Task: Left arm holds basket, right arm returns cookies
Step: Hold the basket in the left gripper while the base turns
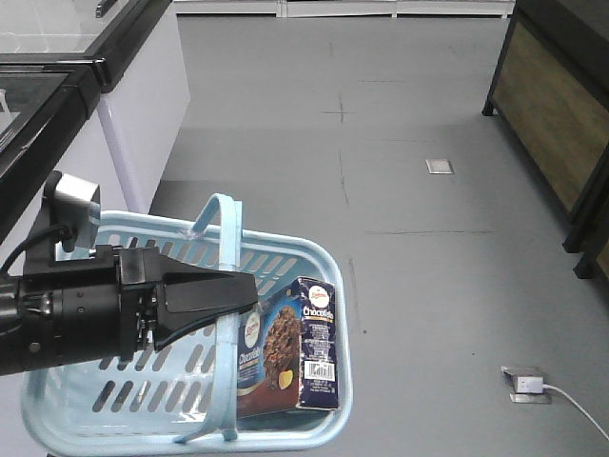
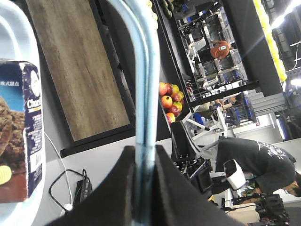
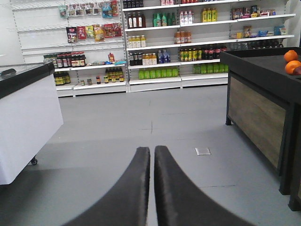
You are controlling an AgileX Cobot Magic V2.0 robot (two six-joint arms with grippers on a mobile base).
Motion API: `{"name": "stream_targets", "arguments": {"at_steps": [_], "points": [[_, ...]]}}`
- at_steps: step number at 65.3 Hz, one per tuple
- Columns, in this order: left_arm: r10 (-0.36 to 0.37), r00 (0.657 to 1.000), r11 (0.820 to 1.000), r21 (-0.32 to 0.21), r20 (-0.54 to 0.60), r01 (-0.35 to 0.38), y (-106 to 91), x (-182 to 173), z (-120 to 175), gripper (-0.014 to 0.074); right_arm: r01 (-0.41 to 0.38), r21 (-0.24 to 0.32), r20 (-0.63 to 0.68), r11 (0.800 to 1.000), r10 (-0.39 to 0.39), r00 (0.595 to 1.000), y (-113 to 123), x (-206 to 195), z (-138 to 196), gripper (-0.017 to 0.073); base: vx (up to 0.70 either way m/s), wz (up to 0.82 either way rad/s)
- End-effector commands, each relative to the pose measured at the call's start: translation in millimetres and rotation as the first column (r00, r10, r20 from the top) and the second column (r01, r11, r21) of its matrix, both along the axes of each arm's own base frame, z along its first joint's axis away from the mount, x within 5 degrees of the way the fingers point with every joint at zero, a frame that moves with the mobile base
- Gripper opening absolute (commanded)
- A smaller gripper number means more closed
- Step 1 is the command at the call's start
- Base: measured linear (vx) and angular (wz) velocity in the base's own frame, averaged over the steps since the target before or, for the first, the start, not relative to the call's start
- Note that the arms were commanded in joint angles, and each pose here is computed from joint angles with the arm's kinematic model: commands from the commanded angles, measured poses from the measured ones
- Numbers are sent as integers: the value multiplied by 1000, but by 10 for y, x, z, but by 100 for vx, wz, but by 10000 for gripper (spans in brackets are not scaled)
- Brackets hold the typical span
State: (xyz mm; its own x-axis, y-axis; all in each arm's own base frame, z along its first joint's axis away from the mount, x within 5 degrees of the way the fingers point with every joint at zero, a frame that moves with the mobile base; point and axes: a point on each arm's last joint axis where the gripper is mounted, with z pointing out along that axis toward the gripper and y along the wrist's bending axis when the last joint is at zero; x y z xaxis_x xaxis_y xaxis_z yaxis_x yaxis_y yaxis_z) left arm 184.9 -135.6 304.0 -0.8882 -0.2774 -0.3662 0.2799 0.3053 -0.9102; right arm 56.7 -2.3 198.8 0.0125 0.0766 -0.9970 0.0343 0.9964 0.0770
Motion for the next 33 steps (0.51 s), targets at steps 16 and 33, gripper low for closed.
{"name": "stream_targets", "arguments": {"at_steps": [16,33], "points": [[-2,999,992,-128,45,8,-134,-24,329,-4,-7,-17,62,1000,8,998,8,-4,8,-10,0,0],[-50,999,991,-121,21,52,-279,48,300,-4,-7,-17,62,1000,8,998,8,-4,8,-10,0,0]]}}
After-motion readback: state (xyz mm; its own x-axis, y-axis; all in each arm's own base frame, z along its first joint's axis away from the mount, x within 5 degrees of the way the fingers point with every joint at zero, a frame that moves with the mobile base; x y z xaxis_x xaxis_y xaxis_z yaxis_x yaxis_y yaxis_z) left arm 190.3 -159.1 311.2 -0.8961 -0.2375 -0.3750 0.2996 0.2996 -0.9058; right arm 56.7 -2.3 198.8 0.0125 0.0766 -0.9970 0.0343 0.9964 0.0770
